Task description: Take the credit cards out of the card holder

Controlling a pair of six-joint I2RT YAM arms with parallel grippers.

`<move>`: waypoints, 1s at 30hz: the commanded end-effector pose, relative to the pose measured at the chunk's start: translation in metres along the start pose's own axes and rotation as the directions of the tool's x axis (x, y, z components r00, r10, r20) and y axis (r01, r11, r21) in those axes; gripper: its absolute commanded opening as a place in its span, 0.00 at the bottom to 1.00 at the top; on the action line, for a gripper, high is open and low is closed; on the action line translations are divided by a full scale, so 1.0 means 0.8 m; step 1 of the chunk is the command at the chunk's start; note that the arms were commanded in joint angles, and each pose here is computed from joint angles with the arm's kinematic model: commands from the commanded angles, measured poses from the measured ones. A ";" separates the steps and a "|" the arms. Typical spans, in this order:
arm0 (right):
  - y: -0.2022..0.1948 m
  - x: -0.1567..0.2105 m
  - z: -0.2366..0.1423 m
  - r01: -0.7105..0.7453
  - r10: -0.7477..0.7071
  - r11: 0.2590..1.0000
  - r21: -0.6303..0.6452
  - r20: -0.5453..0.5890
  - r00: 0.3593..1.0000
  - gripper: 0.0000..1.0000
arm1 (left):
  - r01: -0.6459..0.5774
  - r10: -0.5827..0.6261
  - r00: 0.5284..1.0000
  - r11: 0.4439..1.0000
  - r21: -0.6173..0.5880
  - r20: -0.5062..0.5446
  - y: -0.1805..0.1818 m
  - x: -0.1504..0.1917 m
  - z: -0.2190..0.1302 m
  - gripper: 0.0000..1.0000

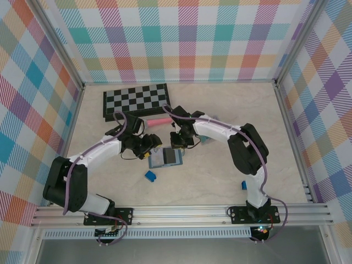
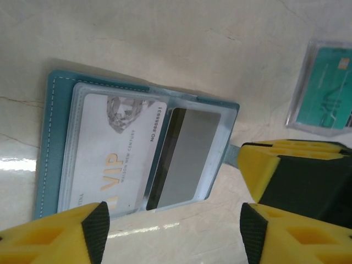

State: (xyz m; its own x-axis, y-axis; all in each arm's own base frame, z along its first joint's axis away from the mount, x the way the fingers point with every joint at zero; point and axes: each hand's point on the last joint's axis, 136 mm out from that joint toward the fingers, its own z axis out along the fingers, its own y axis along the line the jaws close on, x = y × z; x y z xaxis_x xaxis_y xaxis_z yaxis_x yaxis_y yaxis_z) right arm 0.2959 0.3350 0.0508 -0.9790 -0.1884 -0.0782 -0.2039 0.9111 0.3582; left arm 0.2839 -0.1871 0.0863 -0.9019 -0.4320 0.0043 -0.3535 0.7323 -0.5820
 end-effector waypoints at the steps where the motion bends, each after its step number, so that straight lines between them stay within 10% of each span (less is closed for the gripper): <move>1: -0.011 0.007 0.003 -0.004 0.007 0.999 0.051 -0.051 0.999 0.11 | -0.001 0.002 0.999 1.000 0.016 -0.036 0.001 0.003 0.010 0.53; 30: -0.034 0.017 0.038 0.031 -0.010 0.993 0.115 -0.176 0.984 0.11 | -0.084 0.089 0.978 0.996 0.033 -0.190 0.000 0.027 0.070 0.23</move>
State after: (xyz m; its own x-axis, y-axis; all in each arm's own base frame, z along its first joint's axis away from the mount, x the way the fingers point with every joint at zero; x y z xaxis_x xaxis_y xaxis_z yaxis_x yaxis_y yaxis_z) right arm 0.2911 0.3275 0.0230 -0.9668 -0.2521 0.0411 -0.2311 0.9318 0.2799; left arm 0.2742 -0.2140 0.0329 -0.9430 -0.3051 0.1326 -0.3245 0.7557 -0.5689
